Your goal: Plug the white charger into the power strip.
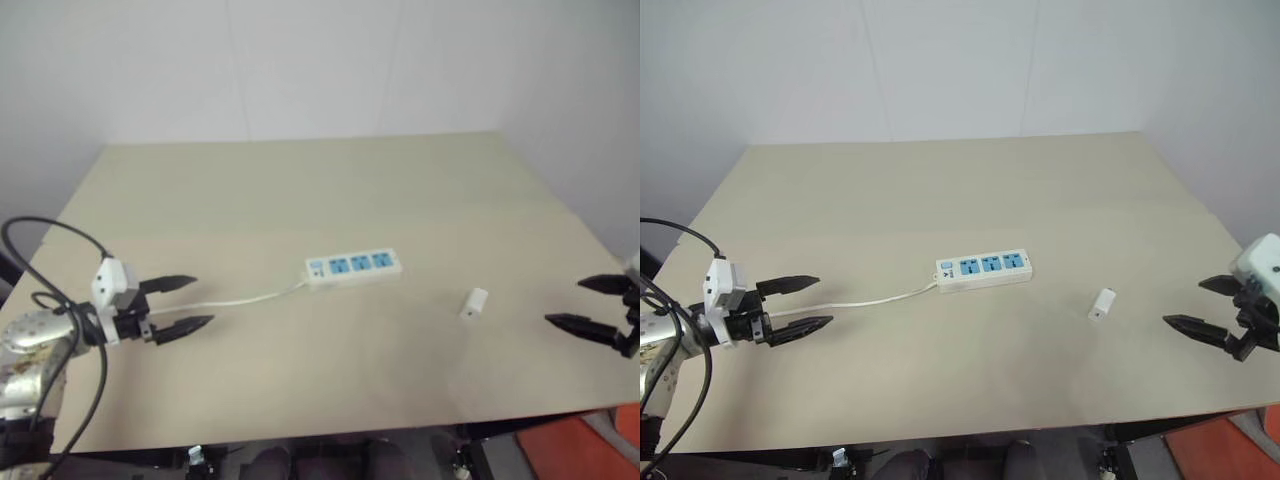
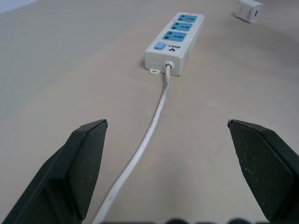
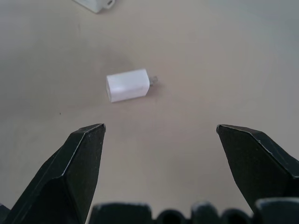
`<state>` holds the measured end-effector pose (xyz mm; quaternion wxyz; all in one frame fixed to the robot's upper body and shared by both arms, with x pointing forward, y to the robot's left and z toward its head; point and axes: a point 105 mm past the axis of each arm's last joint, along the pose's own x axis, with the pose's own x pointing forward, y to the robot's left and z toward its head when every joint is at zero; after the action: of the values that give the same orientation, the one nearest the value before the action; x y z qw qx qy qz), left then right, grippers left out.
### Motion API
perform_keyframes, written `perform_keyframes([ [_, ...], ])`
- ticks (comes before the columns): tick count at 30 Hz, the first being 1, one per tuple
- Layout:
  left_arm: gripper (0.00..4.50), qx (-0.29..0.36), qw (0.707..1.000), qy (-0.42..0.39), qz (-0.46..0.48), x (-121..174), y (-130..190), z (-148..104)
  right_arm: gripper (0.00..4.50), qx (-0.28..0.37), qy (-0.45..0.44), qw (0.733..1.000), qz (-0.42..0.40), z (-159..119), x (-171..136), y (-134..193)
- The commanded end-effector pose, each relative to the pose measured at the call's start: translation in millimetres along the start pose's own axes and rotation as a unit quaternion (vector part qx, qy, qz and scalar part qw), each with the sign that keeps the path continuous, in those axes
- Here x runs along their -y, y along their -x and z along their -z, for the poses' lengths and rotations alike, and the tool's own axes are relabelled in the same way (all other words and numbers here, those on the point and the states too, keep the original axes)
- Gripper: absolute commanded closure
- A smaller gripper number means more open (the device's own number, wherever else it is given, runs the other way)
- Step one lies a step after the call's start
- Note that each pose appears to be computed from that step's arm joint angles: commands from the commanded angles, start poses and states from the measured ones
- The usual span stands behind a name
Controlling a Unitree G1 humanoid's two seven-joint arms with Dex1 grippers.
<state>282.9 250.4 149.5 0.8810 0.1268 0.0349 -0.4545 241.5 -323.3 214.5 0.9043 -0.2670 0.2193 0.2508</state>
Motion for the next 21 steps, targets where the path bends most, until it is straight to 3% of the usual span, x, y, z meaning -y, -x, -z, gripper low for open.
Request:
perform_keyframes([
  [1, 0.02, -0.006, 1.0, -0.014, -0.004, 0.2, 0.1, 1.0, 0.0, -0.005, 0.01, 1.0, -0.003, 2.8, 0.6, 2.4],
  [6, 0.02, 0.014, 1.0, -0.025, -0.003, 0.6, -1.3, -10.1, 0.0, -0.004, 0.009, 1.0, 0.004, 1.4, 4.4, 5.8],
  [21, 0.02, 0.031, 0.998, -0.049, 0.016, -3.0, -31.1, -9.6, 0.0, -0.012, 0.018, 1.0, 0.017, 3.5, 3.9, 4.8],
])
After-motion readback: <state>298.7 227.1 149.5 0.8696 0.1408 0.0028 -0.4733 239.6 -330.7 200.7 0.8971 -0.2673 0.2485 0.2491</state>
